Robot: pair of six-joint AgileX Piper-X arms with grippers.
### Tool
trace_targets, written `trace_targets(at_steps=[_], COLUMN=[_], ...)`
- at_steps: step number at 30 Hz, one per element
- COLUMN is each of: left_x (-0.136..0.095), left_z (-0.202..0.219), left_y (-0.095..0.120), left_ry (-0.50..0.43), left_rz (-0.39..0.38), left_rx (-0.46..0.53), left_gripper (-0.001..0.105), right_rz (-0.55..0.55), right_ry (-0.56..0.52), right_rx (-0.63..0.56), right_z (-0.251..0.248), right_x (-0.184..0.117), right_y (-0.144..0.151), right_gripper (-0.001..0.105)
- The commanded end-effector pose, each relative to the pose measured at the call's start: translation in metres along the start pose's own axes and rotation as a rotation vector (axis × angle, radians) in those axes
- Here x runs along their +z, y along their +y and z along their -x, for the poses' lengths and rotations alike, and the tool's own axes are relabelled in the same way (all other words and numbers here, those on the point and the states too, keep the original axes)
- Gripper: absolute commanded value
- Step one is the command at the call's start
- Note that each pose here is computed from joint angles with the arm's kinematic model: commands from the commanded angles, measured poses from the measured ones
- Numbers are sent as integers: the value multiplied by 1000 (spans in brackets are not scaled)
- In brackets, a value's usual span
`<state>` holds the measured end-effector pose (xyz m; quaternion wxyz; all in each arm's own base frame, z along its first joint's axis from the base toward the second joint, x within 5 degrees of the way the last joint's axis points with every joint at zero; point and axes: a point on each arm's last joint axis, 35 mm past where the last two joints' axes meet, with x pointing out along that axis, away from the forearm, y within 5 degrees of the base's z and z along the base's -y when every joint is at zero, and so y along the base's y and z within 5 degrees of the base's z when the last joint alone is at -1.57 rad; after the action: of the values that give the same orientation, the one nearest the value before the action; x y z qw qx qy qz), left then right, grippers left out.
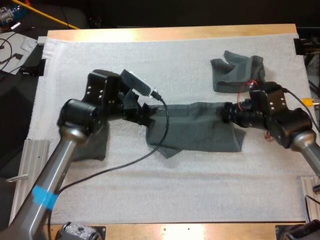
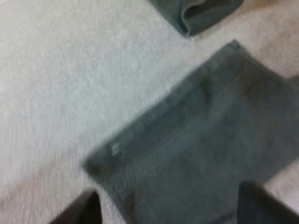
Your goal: Pick towel from pile, fold and stack
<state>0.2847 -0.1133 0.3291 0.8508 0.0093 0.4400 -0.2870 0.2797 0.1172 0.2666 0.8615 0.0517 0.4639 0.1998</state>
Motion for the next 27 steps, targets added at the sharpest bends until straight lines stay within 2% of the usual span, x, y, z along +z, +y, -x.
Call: trace_targets(at_steps=[1,4,6,17,22,27], left_x=[-7,-16,-14,-53,-66,-79], left_z=[33,54,56,126,135,123], left_y=[-10,-16,-17,-41,-44,-41], left_ry=[-12,-14,-24,-34,-12,34], left_rz=[25,48,33,83,103,121], left_rx=[3,3,3,-8,-18,-47], left_gripper=[59,59,59,60,60,60], right_rz=[62,82,69,92,100,120], right_ry=[51,55,56,113,156,184], right_rx=[-18,-22,-26,-57,-96,-144], right_z=[25,43,42,104,112,103], right_x=[-10,-15,-15,-45,-53,-54], right_y=[4,6,5,10,8,4], right_gripper=[66,66,65,64,65,65])
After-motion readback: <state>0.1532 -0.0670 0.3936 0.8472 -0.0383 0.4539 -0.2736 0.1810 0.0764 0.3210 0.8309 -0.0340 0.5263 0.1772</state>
